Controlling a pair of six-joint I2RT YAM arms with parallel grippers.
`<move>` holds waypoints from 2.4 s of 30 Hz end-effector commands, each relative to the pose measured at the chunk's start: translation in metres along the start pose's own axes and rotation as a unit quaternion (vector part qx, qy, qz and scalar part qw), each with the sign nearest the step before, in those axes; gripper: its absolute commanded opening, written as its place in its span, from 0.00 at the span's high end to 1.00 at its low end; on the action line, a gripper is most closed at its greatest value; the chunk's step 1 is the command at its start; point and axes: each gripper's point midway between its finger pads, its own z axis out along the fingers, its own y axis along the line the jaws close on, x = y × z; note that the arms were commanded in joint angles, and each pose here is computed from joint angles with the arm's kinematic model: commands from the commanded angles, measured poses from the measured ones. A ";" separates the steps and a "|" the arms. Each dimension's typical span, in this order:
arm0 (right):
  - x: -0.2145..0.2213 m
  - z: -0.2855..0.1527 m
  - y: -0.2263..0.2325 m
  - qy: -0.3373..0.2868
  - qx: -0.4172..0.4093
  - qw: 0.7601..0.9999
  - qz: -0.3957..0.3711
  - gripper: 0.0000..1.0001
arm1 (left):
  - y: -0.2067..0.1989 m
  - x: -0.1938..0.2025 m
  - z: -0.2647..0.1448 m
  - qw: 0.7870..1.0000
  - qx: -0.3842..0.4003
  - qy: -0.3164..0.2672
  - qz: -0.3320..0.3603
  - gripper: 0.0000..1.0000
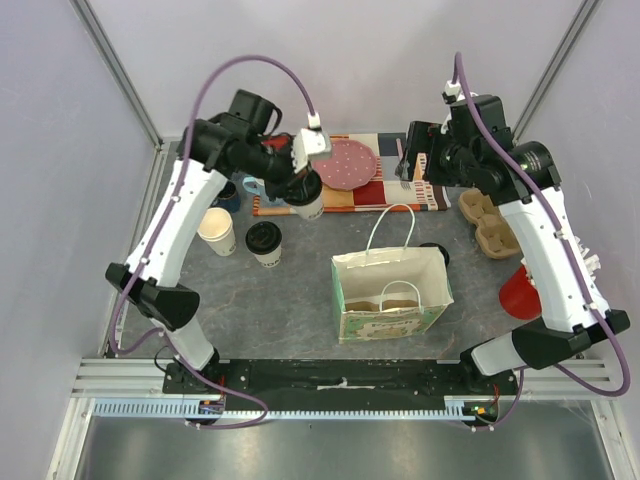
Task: Pack the takeout coffee
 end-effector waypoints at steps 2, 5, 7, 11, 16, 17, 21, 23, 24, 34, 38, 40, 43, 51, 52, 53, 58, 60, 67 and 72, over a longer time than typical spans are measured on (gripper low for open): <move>-0.015 -0.023 0.006 -0.045 -0.021 0.998 0.025 0.02 | -0.052 -0.042 -0.068 0.986 -0.028 -0.042 -0.159 0.98; -0.014 -0.026 0.006 -0.045 -0.024 0.998 0.027 0.02 | -0.080 -0.066 -0.086 0.982 -0.009 -0.085 -0.166 0.98; -0.012 -0.027 0.006 -0.043 -0.023 0.998 0.028 0.02 | -0.106 -0.083 -0.097 0.982 0.018 -0.114 -0.150 0.98; -0.001 -0.027 0.004 -0.027 -0.023 0.999 0.031 0.02 | -0.138 -0.091 -0.109 0.986 0.029 -0.125 -0.107 0.98; 0.008 -0.030 -0.001 -0.021 -0.016 0.999 0.044 0.02 | -0.174 -0.096 -0.130 0.977 0.083 -0.158 -0.114 0.98; 0.011 -0.031 -0.003 -0.019 -0.014 0.999 0.045 0.02 | -0.179 -0.098 -0.130 0.974 0.096 -0.164 -0.121 0.98; 0.013 -0.036 -0.007 -0.024 -0.007 0.998 0.051 0.02 | -0.190 -0.102 -0.112 0.970 0.132 -0.152 -0.137 0.98; 0.012 -0.041 -0.009 -0.030 -0.003 0.998 0.053 0.02 | -0.187 -0.109 -0.099 0.971 0.124 -0.144 -0.146 0.98; 0.011 -0.043 -0.011 -0.034 0.001 0.998 0.052 0.02 | -0.184 -0.112 -0.094 0.971 0.118 -0.142 -0.148 0.98; 0.025 -0.063 -0.027 -0.048 0.017 0.997 0.054 0.02 | -0.165 -0.136 -0.049 0.969 0.048 -0.142 -0.195 0.98; 0.033 -0.076 -0.036 -0.056 0.028 0.996 0.059 0.02 | -0.170 -0.136 -0.031 0.972 0.030 -0.128 -0.194 0.98; 0.035 -0.083 -0.039 -0.062 0.029 0.996 0.062 0.02 | -0.171 -0.133 -0.021 0.974 0.024 -0.115 -0.193 0.98; 0.038 -0.089 -0.044 -0.067 0.037 0.995 0.067 0.02 | -0.166 -0.123 -0.002 0.976 0.000 -0.090 -0.198 0.98; 0.046 -0.102 -0.052 -0.076 0.047 0.992 0.084 0.02 | -0.157 -0.128 0.017 0.978 -0.014 -0.080 -0.192 0.98; 0.047 -0.103 -0.054 -0.077 0.049 0.992 0.084 0.02 | -0.160 -0.129 0.018 0.978 -0.009 -0.080 -0.190 0.98; 0.048 -0.103 -0.054 -0.077 0.050 0.992 0.085 0.02 | -0.167 -0.128 0.023 0.980 0.001 -0.073 -0.186 0.98; 0.049 -0.098 -0.054 -0.068 0.051 0.993 0.079 0.02 | -0.176 -0.119 0.031 0.982 0.006 -0.051 -0.183 0.98; 0.051 -0.096 -0.054 -0.064 0.052 0.994 0.076 0.02 | -0.174 -0.112 0.037 0.984 -0.007 -0.042 -0.174 0.98; 0.057 -0.090 -0.054 -0.057 0.050 0.994 0.078 0.02 | -0.173 -0.096 0.070 0.983 -0.039 -0.003 -0.181 0.98; 0.060 -0.094 -0.056 -0.058 0.051 0.994 0.075 0.02 | -0.171 -0.097 0.078 0.978 -0.054 -0.015 -0.201 0.98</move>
